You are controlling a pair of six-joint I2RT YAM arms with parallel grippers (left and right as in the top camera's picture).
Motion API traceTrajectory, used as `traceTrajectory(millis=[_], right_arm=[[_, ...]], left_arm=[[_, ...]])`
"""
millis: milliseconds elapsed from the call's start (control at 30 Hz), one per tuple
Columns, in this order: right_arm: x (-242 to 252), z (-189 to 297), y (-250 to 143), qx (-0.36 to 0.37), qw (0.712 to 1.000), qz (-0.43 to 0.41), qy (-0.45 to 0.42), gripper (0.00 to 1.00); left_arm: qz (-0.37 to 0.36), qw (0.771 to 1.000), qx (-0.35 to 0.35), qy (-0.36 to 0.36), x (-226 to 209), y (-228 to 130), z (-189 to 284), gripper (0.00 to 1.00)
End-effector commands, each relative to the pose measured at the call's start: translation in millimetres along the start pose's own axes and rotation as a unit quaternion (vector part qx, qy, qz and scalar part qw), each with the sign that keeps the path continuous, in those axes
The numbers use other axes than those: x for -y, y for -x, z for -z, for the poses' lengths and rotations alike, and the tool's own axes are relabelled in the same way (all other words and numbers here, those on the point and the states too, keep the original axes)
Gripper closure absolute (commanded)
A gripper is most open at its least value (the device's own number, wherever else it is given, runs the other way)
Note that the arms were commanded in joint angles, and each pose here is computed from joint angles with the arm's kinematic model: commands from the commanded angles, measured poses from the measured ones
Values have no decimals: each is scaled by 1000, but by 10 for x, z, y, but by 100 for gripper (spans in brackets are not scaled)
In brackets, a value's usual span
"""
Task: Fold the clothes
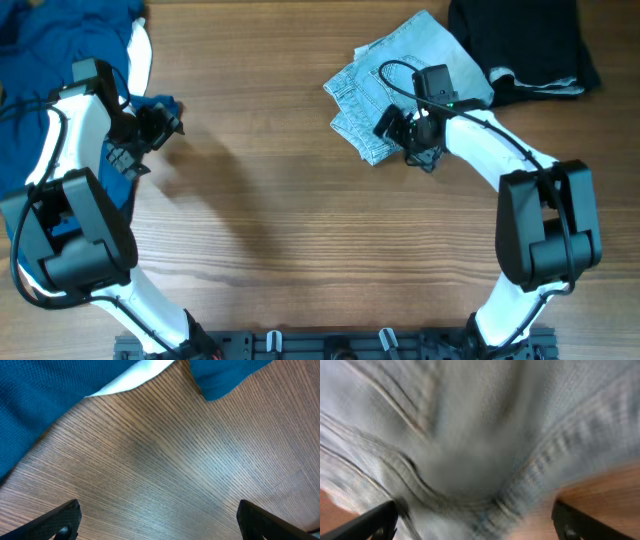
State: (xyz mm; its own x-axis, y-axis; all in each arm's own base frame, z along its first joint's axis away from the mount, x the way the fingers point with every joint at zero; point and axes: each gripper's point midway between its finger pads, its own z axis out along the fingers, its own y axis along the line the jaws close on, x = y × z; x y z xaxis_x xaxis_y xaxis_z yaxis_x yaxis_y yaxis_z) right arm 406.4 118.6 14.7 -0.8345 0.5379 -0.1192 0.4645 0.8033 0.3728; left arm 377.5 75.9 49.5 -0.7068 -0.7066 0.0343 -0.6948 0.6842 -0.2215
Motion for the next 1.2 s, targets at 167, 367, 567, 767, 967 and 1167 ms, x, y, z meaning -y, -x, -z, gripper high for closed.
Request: traceTrajectory(millis=[167,367,567,767,967,1167], right_arm=[[-64,-397,273,57,997,-41,33,0],[200,-848,219,55,998,-41,-7,33],[372,-1106,146,42,999,-15,-24,81],[229,-977,383,50,997,67,2,96],[-277,-159,751,53,983,163,64,96],[-815,1121,903,103,957,253,102,96]], left_arm=[[1,1000,16,-6,54,49,96,0],[1,1000,16,-6,53,47,94,0],[0,1000,16,-6,62,42,92,0],[0,1000,15,-6,61,41,92,0],[0,1000,16,-6,62,42,92,0],[0,1000,16,-6,62,42,92,0]])
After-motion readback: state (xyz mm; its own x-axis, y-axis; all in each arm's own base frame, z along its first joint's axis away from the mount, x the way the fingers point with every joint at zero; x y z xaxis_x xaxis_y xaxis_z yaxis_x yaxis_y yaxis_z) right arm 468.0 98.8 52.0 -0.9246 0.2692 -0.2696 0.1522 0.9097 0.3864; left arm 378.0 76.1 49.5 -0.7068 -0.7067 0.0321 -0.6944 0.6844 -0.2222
